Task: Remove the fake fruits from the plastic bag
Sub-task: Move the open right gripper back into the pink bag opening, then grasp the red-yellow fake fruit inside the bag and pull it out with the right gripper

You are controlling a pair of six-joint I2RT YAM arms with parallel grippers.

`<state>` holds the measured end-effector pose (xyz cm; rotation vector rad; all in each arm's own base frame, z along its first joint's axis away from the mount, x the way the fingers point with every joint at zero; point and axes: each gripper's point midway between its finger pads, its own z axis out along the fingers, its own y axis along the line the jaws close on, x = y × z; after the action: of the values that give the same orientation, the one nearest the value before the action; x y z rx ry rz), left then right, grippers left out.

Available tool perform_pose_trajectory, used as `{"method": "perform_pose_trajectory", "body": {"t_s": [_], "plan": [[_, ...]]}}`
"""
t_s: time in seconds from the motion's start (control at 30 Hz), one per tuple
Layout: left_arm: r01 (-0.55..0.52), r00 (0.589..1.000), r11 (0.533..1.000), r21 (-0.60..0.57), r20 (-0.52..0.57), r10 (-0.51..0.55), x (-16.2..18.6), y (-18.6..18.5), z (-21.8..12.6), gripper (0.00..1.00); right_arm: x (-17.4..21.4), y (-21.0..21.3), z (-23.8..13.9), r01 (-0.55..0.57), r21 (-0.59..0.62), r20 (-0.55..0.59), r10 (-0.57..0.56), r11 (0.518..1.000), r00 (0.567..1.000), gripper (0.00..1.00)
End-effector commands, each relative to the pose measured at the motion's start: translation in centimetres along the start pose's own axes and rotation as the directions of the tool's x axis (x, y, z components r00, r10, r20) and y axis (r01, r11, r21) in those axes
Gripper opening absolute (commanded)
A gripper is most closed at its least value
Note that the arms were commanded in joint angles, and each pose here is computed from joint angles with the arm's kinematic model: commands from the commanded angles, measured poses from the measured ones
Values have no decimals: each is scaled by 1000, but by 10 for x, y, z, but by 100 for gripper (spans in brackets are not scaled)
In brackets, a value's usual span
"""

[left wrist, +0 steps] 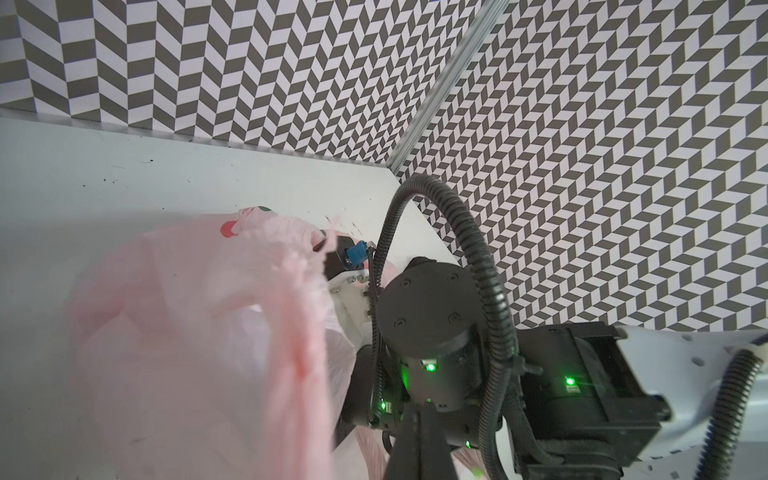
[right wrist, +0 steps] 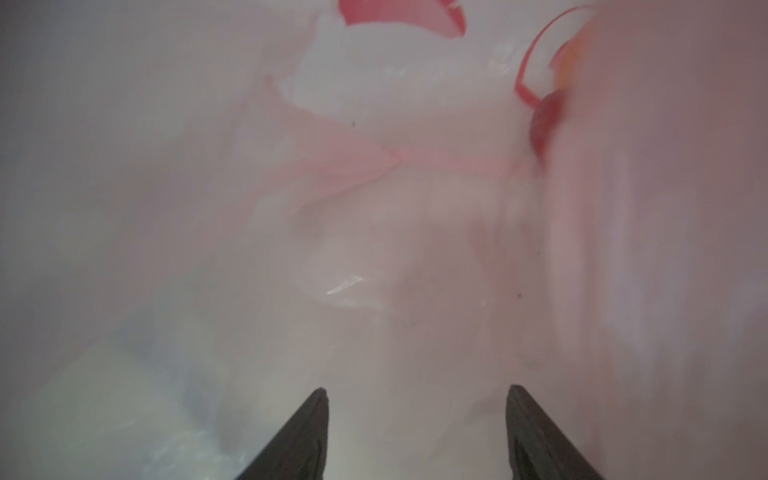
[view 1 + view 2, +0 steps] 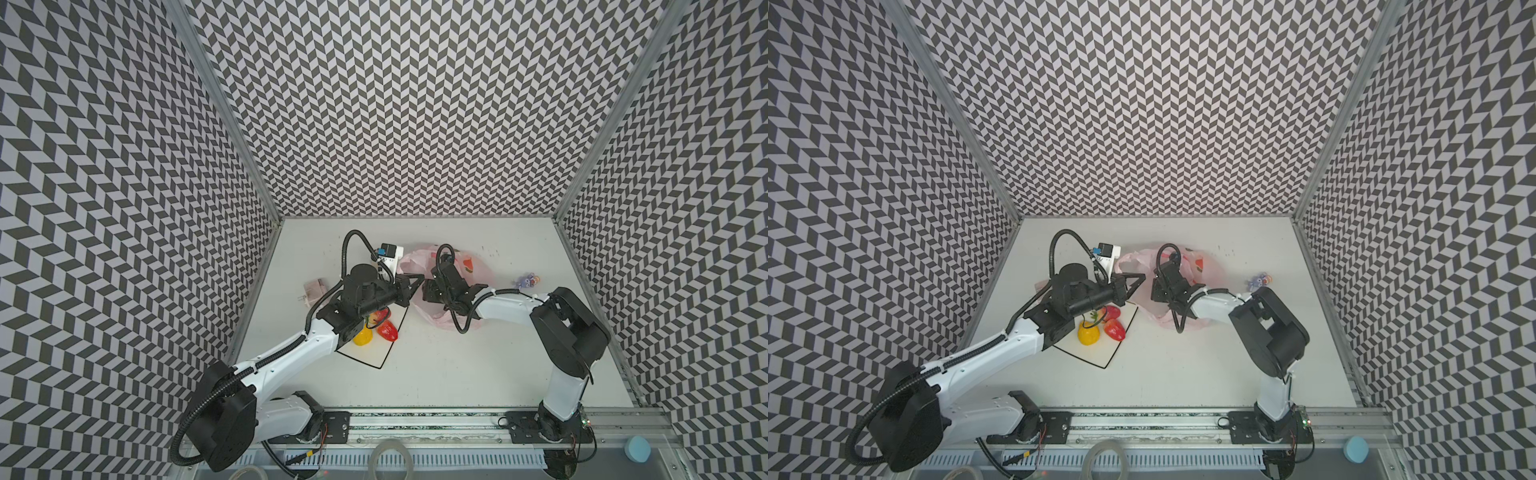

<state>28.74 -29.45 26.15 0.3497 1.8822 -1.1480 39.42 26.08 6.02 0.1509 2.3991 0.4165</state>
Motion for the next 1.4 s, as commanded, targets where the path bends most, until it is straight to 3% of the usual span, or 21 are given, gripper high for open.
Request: {"method": "perform_pose_trajectory", "body": {"t_s": [0.0,0.5,0.7,0.9,1.17,1.37], "plan": [[-20,999,1000,25,48,18,-16,-18,-7,0,-30,-13,-11,-29,36,96,25,999,995,73],[-34,999,996,77,-39,37,30,-43,-8,0,-59,-87,-49,-110,183,187,75,977,979,95],[-70,994,993,97,-73,78,39,-49,-4,0,-78,-99,-52,-167,161,221,130,973,967,95],[-104,986,985,135,-112,120,46,-60,7,0,-90,-84,-40,-214,89,234,189,973,954,87],[-130,979,978,163,-134,152,50,-71,15,0,-86,-99,-9,-309,135,251,269,942,930,86],[-139,977,975,173,-135,164,50,-75,15,0,-81,-103,17,-302,182,222,260,936,940,86]]}}
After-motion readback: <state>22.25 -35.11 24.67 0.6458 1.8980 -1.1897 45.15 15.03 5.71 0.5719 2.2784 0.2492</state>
